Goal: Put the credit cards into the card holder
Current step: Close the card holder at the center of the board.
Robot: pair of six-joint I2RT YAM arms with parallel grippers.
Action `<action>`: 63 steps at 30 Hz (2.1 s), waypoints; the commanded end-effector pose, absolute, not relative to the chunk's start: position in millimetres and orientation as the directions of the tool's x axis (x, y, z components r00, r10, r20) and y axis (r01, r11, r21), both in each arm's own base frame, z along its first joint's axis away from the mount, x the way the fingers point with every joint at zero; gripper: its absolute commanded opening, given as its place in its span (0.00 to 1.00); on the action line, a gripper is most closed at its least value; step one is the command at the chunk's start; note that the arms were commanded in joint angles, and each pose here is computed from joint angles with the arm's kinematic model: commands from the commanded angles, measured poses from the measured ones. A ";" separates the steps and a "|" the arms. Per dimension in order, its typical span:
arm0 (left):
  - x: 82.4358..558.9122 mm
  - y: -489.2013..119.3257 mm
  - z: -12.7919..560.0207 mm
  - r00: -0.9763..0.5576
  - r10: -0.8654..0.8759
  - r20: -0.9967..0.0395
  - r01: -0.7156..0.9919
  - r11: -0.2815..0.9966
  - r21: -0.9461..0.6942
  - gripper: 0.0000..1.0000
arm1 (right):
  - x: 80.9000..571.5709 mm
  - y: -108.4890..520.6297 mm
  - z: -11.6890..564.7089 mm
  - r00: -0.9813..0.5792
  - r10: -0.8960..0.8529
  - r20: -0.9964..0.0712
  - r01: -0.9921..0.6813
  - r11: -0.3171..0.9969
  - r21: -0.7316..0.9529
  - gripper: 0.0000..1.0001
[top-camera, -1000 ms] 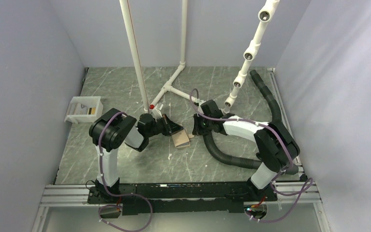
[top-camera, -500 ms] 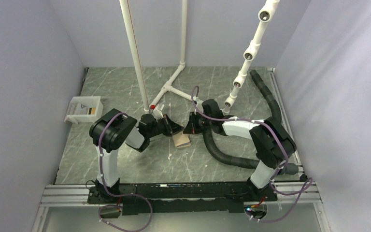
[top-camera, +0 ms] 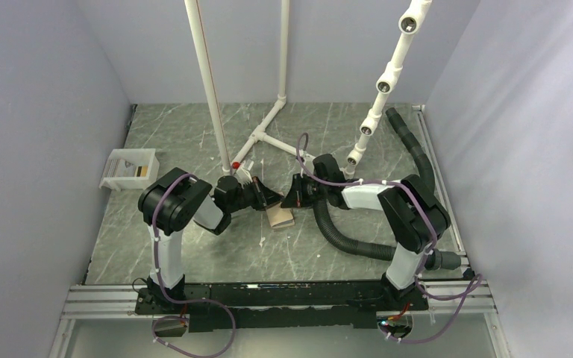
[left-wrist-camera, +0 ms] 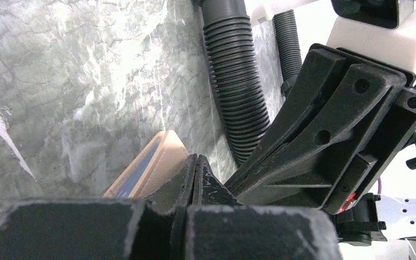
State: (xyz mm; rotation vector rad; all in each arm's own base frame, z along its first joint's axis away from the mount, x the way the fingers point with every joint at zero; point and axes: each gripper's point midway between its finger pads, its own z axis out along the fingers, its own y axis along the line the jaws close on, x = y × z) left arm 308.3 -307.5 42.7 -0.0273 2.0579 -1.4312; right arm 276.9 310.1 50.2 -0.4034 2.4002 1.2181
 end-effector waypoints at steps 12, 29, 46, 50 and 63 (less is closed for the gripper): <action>260.5 -298.6 -30.5 -0.923 -0.221 -0.315 0.154 0.538 -0.829 0.00 | 278.6 310.3 33.9 -0.801 -0.270 -0.534 -0.567 0.629 0.532 0.00; 261.0 -297.5 -22.8 -0.932 -0.228 -0.282 0.139 0.493 -0.859 0.03 | 256.4 312.2 -8.5 -0.747 -0.480 -0.460 -0.640 0.707 0.300 0.00; 258.4 -269.2 64.2 -0.918 -0.276 -0.283 0.079 0.573 -0.816 0.37 | 246.8 296.4 -32.9 -0.861 -0.344 -0.375 -0.497 0.726 0.475 0.00; 250.5 -241.4 69.9 -0.884 -0.378 -0.275 -0.040 0.647 -0.762 0.48 | 245.5 296.3 -35.0 -0.865 -0.344 -0.364 -0.493 0.718 0.491 0.00; 267.6 -234.2 41.4 -0.815 -0.565 -0.131 -0.261 0.559 -0.787 0.51 | 239.0 301.0 -34.0 -0.868 -0.379 -0.322 -0.497 0.637 0.589 0.00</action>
